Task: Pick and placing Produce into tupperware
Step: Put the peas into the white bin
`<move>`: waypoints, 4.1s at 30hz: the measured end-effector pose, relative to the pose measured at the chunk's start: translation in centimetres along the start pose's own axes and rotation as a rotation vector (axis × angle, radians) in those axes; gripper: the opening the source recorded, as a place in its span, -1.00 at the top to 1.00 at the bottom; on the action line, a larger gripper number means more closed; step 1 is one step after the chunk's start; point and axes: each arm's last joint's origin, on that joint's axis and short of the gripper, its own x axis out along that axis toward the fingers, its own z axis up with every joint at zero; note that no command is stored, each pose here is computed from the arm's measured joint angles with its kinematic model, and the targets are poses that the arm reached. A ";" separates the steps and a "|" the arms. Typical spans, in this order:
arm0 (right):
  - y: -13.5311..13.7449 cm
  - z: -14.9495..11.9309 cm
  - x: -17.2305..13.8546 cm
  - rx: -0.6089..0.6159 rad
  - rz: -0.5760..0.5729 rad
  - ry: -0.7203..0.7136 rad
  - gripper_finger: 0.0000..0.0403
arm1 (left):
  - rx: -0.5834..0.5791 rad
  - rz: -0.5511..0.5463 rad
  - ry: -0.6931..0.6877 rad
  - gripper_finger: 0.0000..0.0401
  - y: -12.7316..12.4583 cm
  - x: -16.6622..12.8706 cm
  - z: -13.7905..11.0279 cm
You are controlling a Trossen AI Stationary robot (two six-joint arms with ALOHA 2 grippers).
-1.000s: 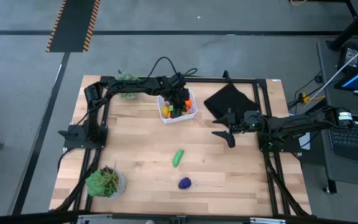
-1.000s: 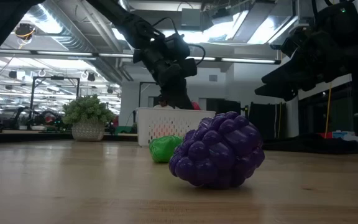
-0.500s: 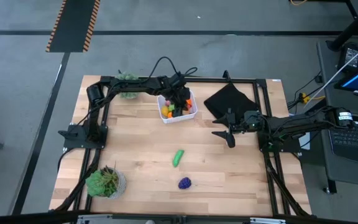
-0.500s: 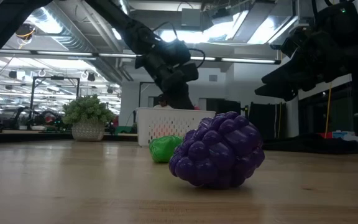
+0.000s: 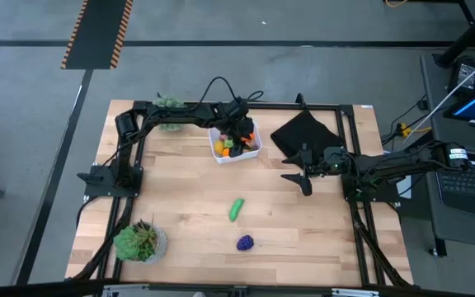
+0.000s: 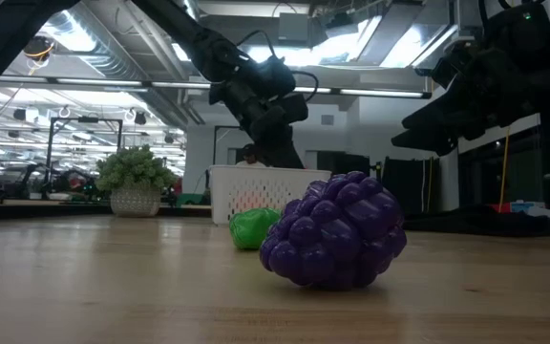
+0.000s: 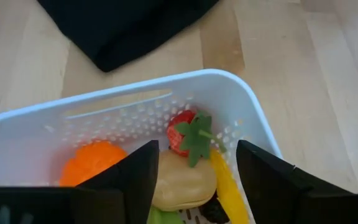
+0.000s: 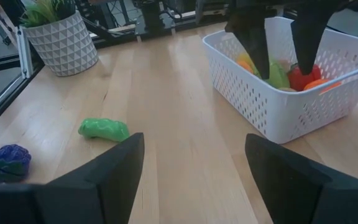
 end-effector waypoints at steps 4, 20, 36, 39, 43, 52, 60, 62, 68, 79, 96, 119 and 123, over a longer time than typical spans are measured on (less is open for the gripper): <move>0.0 0.0 0.0 0.000 0.000 0.003 -0.40 | 0.002 0.005 -0.007 0.01 0.0 -0.3 0.2; 0.0 -0.2 0.0 -0.023 -0.002 0.016 -0.40 | 0.093 0.033 -0.121 0.04 -2.4 -5.8 3.1; 0.0 -0.3 0.0 -0.056 -0.001 0.029 -0.40 | 0.092 0.016 -0.241 0.04 -9.5 -9.0 -1.7; 0.2 -0.2 0.0 -0.085 0.010 0.017 -0.40 | 0.082 0.015 -0.321 0.06 -11.5 -9.7 -3.3; 0.9 0.4 0.0 -0.145 0.052 -0.051 -0.40 | 0.110 -0.019 -0.413 0.08 -14.4 -10.4 -5.7; 2.1 1.0 -0.1 -0.184 0.120 -0.132 -0.40 | 0.100 0.004 -0.515 0.04 -18.3 -10.4 -10.3; 2.8 1.3 -0.3 -0.191 0.161 -0.176 -0.40 | 0.115 -0.042 -0.526 0.08 -20.1 -9.8 -11.6; 2.8 1.3 -0.3 -0.191 0.162 -0.176 -0.40 | 0.119 -0.052 -0.527 0.08 -20.4 -9.8 -11.6; 2.8 1.3 -0.3 -0.188 0.161 -0.175 -0.40 | 0.127 -0.062 -0.530 0.04 -20.6 -9.8 -11.6; 2.8 1.0 -0.2 -0.190 0.157 -0.145 -0.40 | 0.146 -0.057 -0.533 0.08 -20.6 -9.8 -11.6; 2.7 0.6 -0.2 -0.162 0.153 -0.098 -0.40 | -0.073 0.156 -0.576 0.08 -24.6 -10.1 -10.1; 4.6 0.2 -0.5 -0.159 0.262 -0.084 -0.40 | -0.579 0.472 -0.019 0.06 -28.1 -2.8 -0.3; 4.7 0.1 -0.5 -0.162 0.273 -0.078 -0.40 | -0.603 0.484 0.023 0.04 -29.1 -1.8 0.5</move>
